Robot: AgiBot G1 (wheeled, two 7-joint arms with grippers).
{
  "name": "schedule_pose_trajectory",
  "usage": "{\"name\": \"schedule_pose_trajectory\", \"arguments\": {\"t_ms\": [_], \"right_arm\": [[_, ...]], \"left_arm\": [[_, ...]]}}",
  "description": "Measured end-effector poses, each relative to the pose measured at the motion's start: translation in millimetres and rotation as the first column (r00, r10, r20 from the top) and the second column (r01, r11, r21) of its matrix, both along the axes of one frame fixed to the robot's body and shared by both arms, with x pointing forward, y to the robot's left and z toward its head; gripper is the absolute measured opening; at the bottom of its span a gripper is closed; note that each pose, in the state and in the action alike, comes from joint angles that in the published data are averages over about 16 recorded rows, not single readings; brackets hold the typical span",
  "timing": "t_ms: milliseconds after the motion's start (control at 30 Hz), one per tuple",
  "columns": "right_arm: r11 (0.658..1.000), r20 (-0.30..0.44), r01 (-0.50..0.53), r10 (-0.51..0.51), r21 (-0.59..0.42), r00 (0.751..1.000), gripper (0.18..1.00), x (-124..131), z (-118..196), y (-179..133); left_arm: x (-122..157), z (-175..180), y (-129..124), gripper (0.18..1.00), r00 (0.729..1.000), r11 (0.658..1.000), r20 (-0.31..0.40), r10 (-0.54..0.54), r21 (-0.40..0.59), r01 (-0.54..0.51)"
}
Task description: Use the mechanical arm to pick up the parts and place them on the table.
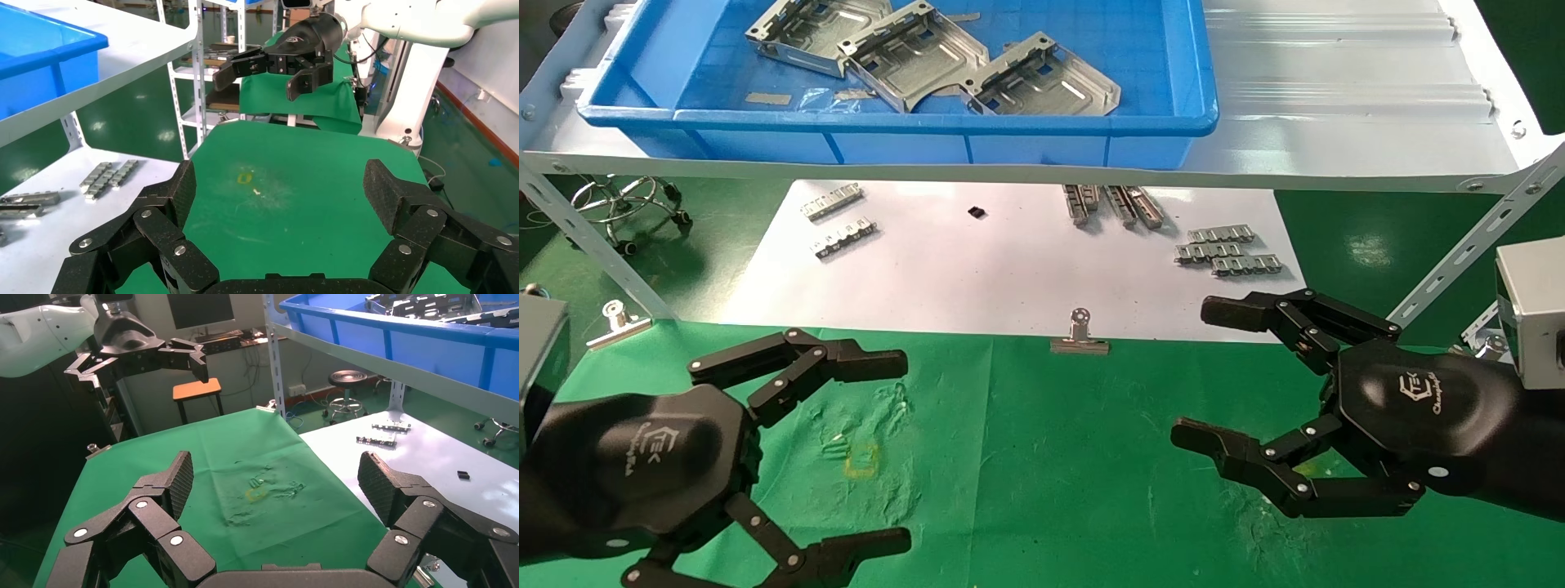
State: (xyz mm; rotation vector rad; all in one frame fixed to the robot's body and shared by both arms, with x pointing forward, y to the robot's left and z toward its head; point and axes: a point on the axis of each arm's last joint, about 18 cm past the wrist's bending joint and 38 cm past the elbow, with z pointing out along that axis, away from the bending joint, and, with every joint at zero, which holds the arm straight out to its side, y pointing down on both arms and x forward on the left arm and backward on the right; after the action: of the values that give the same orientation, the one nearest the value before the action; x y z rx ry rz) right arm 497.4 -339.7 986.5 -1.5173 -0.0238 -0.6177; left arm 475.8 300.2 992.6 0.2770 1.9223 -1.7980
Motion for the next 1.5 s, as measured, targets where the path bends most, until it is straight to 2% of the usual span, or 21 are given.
{"name": "schedule_pose_trajectory", "arguments": {"t_ms": [933, 1133, 1333, 1500], "right_arm": [[1.000, 0.000, 0.000, 0.000, 0.000, 1.000, 0.985, 0, 0, 0], [1.000, 0.000, 0.000, 0.000, 0.000, 1.000, 0.944, 0, 0, 0], [1.000, 0.000, 0.000, 0.000, 0.000, 1.000, 0.869, 0, 0, 0], [1.000, 0.000, 0.000, 0.000, 0.000, 1.000, 0.771, 0, 0, 0]], "left_arm": [[8, 2, -4, 1.001, 1.000, 1.000, 0.003, 0.021, -0.020, -0.021], [22, 12, -13, 1.001, 0.999, 0.997, 0.023, 0.046, -0.056, -0.044], [44, 32, -25, 1.001, 0.995, 0.992, 0.058, 0.082, -0.105, -0.076], [68, 57, -34, 1.001, 0.988, 0.983, 0.093, 0.122, -0.147, -0.108]]}}
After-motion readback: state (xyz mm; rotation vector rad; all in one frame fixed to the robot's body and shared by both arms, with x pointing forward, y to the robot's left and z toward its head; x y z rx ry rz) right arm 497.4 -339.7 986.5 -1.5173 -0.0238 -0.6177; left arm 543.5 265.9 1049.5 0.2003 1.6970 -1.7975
